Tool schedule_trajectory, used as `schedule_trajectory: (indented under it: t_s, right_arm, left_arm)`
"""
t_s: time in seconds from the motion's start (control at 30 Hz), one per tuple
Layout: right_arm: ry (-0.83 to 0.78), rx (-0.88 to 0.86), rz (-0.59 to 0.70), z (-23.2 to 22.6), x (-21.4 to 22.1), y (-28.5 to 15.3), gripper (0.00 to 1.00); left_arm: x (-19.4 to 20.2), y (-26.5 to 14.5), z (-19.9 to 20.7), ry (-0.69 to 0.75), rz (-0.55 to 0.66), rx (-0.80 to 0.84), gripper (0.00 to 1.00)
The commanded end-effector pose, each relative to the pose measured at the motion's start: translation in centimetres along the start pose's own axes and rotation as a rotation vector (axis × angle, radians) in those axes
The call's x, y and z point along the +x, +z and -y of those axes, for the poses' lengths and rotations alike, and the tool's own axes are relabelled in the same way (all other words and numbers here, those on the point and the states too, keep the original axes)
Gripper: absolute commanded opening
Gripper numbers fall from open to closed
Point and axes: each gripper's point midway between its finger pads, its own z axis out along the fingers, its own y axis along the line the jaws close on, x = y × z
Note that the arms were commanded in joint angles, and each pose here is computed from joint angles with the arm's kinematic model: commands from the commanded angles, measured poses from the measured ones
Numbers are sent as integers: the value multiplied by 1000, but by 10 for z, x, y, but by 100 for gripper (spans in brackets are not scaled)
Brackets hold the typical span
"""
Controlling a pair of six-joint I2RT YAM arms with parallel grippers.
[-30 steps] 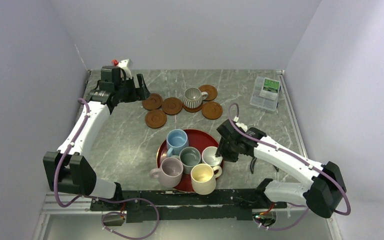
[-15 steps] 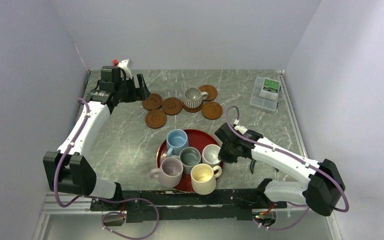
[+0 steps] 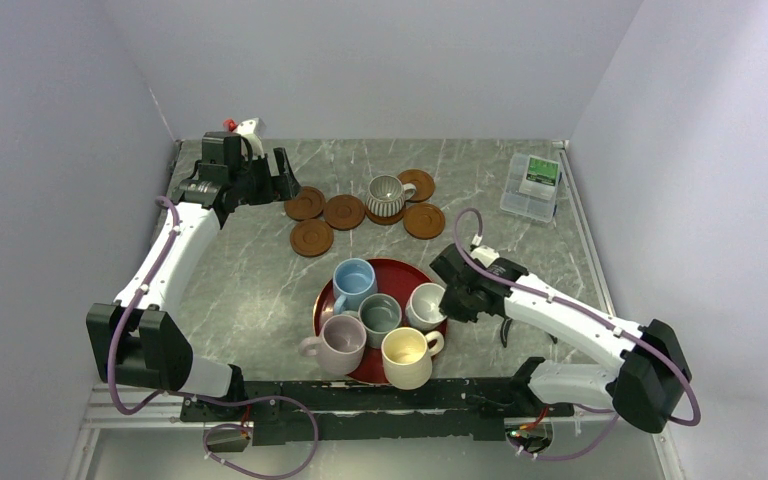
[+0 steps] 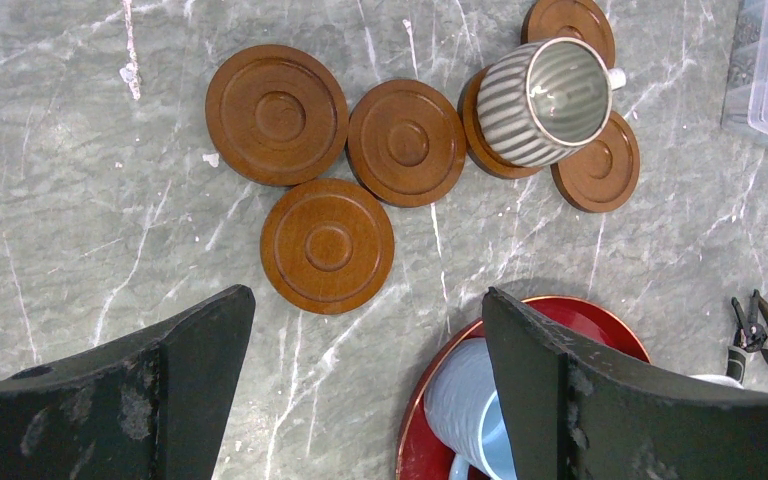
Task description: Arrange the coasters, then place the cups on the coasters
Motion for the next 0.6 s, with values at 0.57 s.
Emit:
schedule_trajectory:
  t_s: [0.57]
  right_arm:
    - [-215,10,297,-66,-136,-84,0]
  left_arm:
    - [-10,-2,1,25,55,6,90]
